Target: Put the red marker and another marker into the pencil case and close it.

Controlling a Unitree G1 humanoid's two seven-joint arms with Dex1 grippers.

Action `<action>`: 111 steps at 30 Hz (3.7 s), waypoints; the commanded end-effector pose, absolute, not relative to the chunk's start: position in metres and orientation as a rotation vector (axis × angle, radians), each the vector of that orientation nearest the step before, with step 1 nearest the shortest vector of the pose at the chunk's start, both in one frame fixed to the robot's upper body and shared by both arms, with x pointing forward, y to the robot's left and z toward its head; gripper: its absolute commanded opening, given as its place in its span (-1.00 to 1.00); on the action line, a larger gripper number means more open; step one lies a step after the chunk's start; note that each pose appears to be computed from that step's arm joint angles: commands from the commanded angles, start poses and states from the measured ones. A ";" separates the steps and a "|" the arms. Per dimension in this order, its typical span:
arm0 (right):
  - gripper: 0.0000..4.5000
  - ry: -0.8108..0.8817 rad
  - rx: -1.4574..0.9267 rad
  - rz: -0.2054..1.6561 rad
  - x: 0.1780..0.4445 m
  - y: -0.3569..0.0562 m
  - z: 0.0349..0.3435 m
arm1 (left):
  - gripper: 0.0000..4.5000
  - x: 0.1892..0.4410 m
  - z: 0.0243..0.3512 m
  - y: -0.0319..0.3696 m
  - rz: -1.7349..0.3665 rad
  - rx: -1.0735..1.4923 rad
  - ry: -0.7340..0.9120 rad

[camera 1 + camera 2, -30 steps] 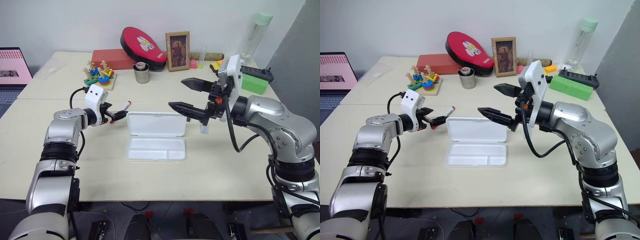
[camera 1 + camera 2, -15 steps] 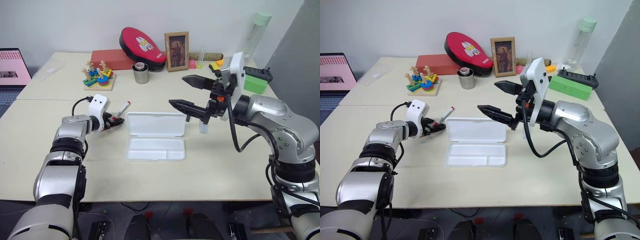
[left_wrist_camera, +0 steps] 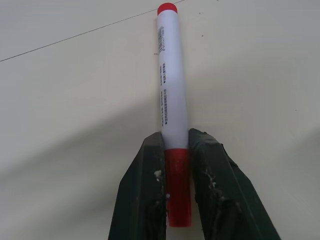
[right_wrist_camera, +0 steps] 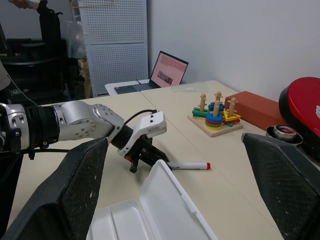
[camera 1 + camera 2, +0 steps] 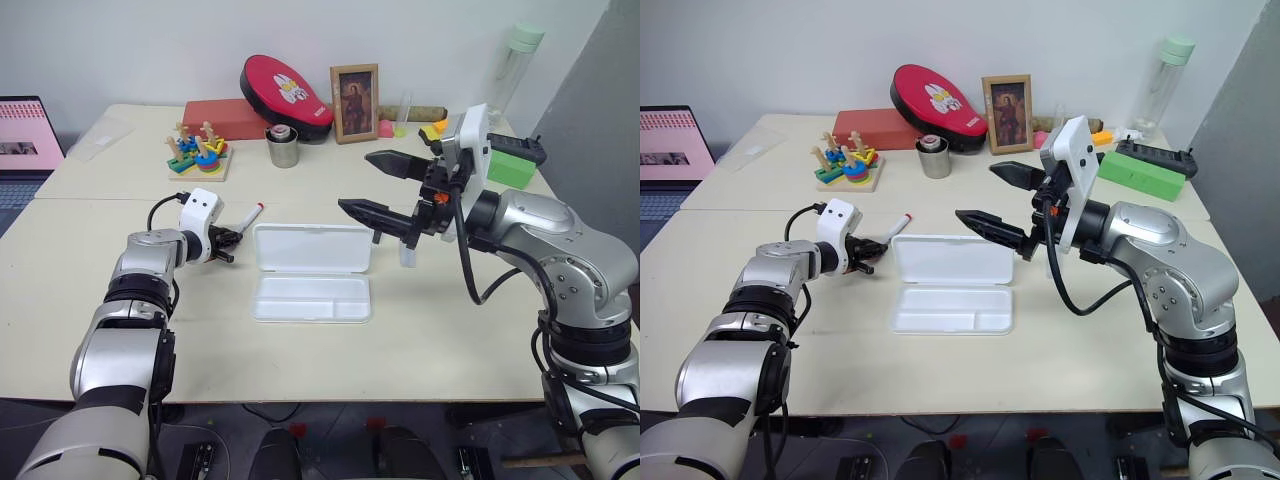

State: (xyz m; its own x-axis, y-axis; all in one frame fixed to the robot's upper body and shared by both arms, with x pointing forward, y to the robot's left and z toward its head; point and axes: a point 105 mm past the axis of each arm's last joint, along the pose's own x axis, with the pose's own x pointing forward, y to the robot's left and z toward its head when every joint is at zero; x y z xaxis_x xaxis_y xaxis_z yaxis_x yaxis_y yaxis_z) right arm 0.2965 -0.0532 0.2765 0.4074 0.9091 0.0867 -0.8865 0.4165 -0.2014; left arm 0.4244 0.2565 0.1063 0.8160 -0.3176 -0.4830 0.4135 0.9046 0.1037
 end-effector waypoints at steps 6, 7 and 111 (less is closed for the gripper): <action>1.00 -0.247 -0.158 1.127 0.291 -0.063 0.287 | -0.81 0.432 0.138 0.260 -0.373 0.248 0.343; 1.00 -0.247 -0.163 1.130 0.290 -0.066 0.287 | -0.81 0.436 0.165 0.254 -0.406 0.265 0.241; -0.51 0.353 -0.072 0.146 0.388 -0.135 0.115 | 1.00 0.344 0.199 0.047 -1.097 0.197 -0.160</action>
